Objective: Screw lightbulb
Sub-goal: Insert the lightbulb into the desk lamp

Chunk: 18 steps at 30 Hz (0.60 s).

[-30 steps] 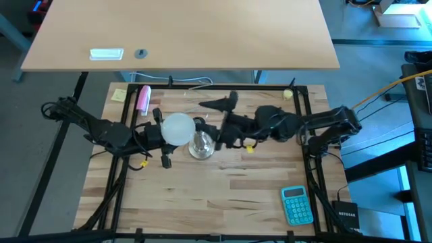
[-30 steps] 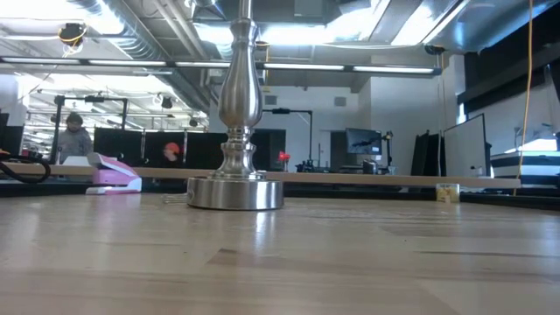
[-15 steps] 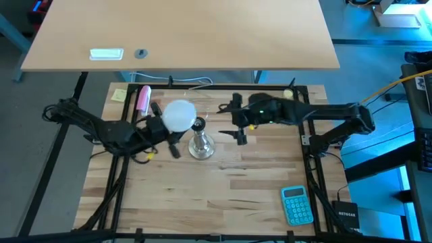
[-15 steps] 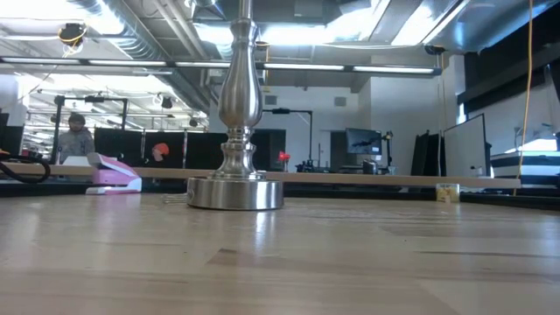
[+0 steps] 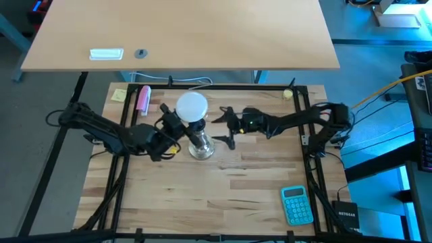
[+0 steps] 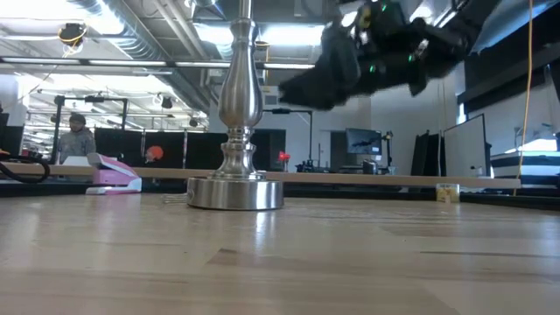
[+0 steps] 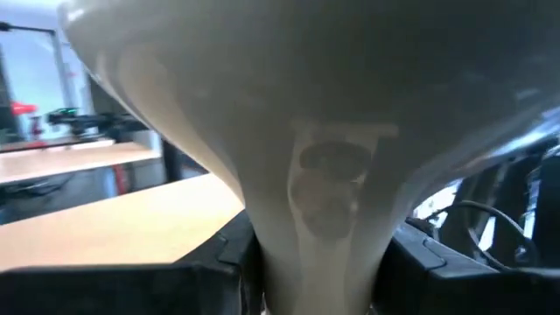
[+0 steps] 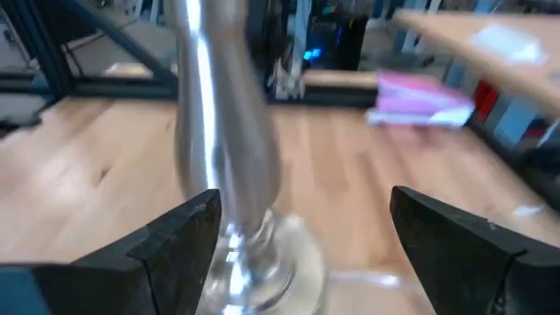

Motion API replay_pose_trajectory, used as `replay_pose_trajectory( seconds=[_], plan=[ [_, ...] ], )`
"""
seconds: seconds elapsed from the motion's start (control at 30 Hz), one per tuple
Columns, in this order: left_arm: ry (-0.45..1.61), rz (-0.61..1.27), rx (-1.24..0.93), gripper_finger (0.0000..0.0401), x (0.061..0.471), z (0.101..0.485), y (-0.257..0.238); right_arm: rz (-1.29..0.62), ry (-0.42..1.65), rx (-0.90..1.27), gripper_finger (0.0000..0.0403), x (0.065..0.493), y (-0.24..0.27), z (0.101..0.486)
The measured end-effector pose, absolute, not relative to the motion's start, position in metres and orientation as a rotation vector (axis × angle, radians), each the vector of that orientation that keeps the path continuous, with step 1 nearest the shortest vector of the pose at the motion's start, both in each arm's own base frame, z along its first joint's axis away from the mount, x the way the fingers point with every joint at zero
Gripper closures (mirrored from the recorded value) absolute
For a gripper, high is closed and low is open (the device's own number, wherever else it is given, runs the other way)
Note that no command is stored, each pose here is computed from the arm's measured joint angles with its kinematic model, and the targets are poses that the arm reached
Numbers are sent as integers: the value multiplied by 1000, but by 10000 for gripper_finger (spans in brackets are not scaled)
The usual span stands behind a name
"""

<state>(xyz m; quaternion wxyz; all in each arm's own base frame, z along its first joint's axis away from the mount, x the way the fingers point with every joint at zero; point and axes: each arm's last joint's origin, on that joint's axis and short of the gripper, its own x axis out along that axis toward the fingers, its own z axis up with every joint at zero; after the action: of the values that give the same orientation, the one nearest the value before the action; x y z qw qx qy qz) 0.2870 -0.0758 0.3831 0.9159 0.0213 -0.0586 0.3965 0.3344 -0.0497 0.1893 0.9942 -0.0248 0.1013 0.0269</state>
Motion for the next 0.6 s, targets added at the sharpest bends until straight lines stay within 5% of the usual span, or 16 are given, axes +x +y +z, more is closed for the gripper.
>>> replay_pose_trajectory(
  seconds=[0.6],
  plan=[
    [-120,805,-24,268,289,377,-82,42,185,-16,68,343,-51,173]
  ],
)
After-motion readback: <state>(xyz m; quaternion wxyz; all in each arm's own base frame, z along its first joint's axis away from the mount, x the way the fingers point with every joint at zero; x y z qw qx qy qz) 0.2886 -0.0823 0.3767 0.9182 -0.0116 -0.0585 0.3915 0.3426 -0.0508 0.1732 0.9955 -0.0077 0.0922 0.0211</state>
